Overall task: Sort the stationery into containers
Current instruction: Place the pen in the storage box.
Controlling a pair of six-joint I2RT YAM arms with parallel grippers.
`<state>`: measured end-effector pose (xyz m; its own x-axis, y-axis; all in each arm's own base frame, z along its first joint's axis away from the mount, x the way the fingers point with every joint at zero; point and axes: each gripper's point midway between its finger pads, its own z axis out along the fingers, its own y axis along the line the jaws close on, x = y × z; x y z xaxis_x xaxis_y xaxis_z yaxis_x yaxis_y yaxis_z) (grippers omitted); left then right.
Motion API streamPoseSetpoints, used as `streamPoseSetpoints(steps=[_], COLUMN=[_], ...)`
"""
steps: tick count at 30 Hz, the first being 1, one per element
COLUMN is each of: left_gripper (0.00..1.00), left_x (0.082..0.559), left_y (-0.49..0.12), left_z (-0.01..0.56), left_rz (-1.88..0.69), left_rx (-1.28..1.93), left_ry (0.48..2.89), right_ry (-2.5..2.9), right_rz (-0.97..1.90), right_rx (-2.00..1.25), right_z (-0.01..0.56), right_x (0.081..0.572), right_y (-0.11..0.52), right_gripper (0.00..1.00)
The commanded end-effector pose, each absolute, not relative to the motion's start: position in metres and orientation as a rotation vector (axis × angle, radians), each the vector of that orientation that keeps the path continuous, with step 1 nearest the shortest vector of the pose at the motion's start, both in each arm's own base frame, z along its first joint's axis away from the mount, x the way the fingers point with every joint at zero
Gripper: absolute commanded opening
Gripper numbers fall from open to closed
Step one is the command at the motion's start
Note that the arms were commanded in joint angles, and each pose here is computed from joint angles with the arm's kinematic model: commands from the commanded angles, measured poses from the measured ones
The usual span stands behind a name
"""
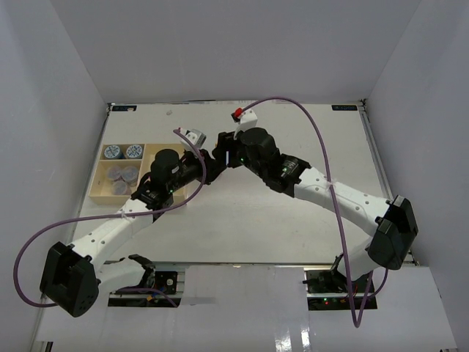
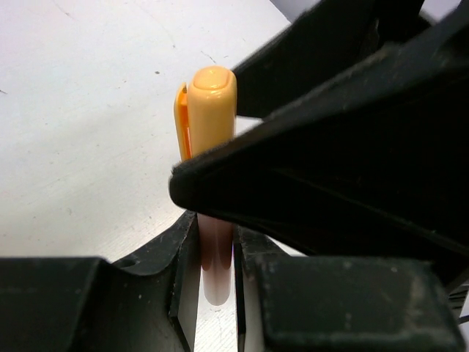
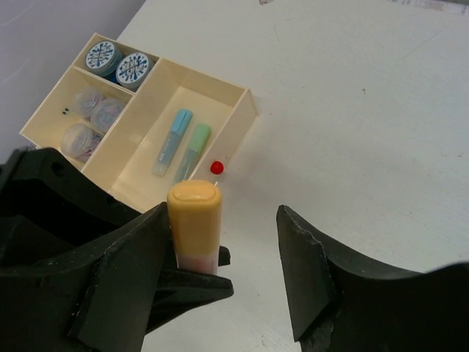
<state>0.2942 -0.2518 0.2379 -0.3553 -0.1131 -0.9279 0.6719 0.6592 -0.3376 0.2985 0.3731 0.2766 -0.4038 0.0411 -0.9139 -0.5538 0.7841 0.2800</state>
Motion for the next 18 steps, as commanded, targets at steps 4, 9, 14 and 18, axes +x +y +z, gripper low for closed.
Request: streamPoseSetpoints(steps=[4,9,14,18], left_gripper=[0.02,0.06,0.13,0.17], left_x=[0.284,0.279,0.29,0.314], left_y=[-0.254,-0.253,-0.238,-0.198], left_z=[0.233,0.213,0.199,0.191], left_rz=[-0.942,-0.958,-0.833,-0.62], left_rx=[0.422,0.399,0.327,0.223], left_ry=[1.766,1.84,1.959,2.087], right_ry=[1.781,1.704,1.658,1.65], right_rz=[0.632,0.636,0.513,0.401], right_rx=[-0.388,-0.355,-0.287,-0.218], right_z=[0.333,0.372,0.391,0.391], right_x=[0.323,0.338,0.353,0.358], right_y=[0.369,0.363,0.331,0.28], right_gripper=[0.71,0.79,0.92,0.96])
